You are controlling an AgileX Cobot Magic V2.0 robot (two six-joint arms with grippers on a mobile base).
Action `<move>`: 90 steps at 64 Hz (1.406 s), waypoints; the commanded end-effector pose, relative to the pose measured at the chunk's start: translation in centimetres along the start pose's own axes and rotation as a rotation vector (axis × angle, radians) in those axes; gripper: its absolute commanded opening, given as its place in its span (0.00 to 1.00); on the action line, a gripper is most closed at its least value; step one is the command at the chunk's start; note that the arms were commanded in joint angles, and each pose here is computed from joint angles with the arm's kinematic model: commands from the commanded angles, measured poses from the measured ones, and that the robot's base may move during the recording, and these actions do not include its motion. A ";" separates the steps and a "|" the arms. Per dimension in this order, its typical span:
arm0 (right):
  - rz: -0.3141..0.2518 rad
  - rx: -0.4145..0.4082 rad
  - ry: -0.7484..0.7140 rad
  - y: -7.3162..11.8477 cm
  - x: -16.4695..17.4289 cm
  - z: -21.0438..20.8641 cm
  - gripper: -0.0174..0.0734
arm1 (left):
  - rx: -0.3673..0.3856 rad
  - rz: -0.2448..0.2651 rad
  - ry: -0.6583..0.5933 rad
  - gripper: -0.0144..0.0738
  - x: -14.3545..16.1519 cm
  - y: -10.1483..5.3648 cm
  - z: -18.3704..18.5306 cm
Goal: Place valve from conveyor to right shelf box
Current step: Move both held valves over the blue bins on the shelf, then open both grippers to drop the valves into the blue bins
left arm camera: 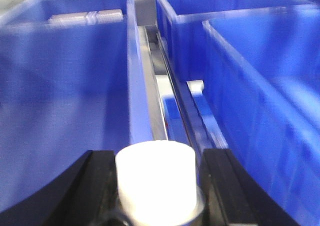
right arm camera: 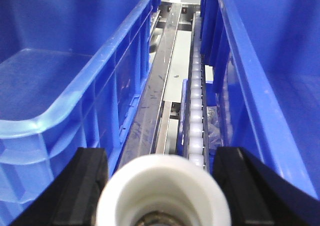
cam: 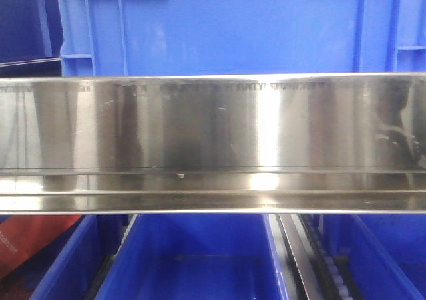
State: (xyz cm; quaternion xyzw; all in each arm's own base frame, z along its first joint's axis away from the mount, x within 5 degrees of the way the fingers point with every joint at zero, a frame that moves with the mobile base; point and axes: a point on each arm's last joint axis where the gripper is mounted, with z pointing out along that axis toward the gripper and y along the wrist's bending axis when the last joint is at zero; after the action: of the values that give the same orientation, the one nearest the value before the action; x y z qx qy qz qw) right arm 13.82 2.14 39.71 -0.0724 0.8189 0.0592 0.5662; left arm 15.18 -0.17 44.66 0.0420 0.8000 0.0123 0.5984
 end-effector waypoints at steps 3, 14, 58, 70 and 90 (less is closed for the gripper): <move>-0.014 0.011 -0.116 0.0 -2.3 -1.6 0.02 | -0.001 0.001 -0.119 0.04 -2.7 0.0 -1.7; -0.017 0.006 -0.207 0.2 -5.3 -3.2 0.02 | 0.071 -0.047 -0.163 0.04 -4.9 -0.6 -1.4; 0.004 -0.326 -0.159 6.7 -13.3 7.1 0.02 | 0.509 0.095 -0.108 0.04 -9.3 -16.3 14.5; -0.031 -0.352 -0.072 8.8 -11.7 12.2 0.02 | 0.512 0.123 0.021 0.04 -6.6 -18.0 18.3; -0.039 -0.341 0.054 9.8 -9.1 17.7 0.03 | 0.520 0.123 0.106 0.04 -4.4 -19.2 21.0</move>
State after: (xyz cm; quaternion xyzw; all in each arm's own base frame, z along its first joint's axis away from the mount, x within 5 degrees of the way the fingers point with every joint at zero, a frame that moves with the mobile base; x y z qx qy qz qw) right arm 30.88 15.26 41.33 -0.1929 0.8300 0.1819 0.4907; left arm 35.56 -20.17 40.35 0.2506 0.8184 -0.1405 0.4976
